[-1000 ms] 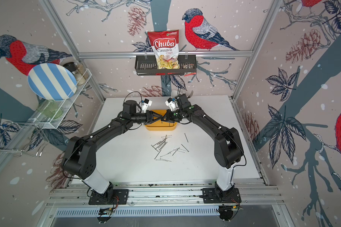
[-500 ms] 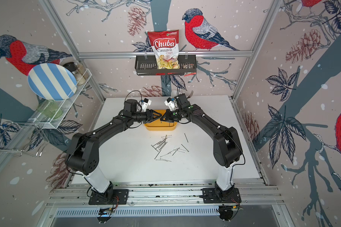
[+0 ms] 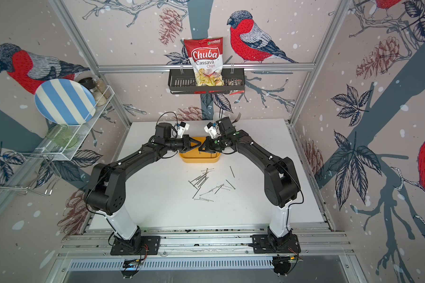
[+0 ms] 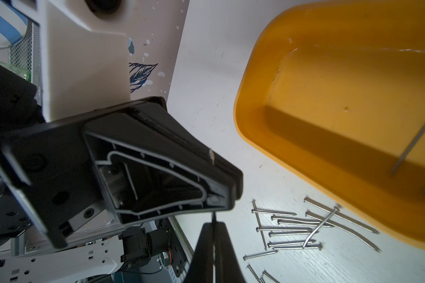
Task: Put the nails on the desktop into the storage box
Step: Pick up the nail from the center of the board, then place the nail in the storage box.
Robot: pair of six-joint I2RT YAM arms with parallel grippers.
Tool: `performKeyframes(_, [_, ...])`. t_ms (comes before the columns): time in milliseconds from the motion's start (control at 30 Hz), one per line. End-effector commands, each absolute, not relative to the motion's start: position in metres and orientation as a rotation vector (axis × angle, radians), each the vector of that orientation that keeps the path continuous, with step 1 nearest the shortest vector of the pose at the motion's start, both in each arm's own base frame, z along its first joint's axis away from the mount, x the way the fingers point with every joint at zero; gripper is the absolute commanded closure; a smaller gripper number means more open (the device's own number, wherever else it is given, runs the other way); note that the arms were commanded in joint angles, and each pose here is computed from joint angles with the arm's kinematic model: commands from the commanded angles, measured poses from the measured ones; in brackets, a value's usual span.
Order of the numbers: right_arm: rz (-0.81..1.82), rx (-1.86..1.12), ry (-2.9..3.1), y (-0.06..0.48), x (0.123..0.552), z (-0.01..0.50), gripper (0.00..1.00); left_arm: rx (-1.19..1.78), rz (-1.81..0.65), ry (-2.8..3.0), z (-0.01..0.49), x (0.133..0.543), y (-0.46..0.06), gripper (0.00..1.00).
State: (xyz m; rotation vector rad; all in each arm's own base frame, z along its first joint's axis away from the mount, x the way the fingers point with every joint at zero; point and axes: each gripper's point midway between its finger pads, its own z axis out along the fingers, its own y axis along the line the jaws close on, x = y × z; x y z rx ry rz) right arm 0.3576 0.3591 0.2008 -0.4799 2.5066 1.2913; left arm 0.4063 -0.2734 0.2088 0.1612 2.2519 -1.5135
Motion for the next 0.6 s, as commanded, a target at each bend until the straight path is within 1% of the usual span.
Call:
performKeyframes(0, [1.207, -0.389, 2.477, 0.346, 0.376, 0.208, 0.5, 0.19, -1.471, 2.261, 0.208, 0.41, -0.272, 1.0])
performKeyframes(100, [1.1, -0.282, 2.45, 0.315, 0.39, 0.219, 0.4, 0.165, -1.346, 2.322, 0.195, 0.423, -0.265, 1.0])
performKeyframes(233, [0.882, -0.198, 2.406, 0.268, 0.4, 0.234, 0.38, 0.098, -1.225, 2.38, 0.17, 0.448, -0.261, 1.0])
performKeyframes(367, [0.655, -0.239, 2.363, 0.24, 0.398, 0.245, 0.37, 0.061, -1.168, 2.433, 0.143, 0.474, -0.272, 1.0])
performKeyframes(567, [0.515, -0.235, 2.256, 0.213, 0.39, 0.261, 0.36, 0.125, -1.11, 2.501, 0.112, 0.504, -0.305, 1.0])
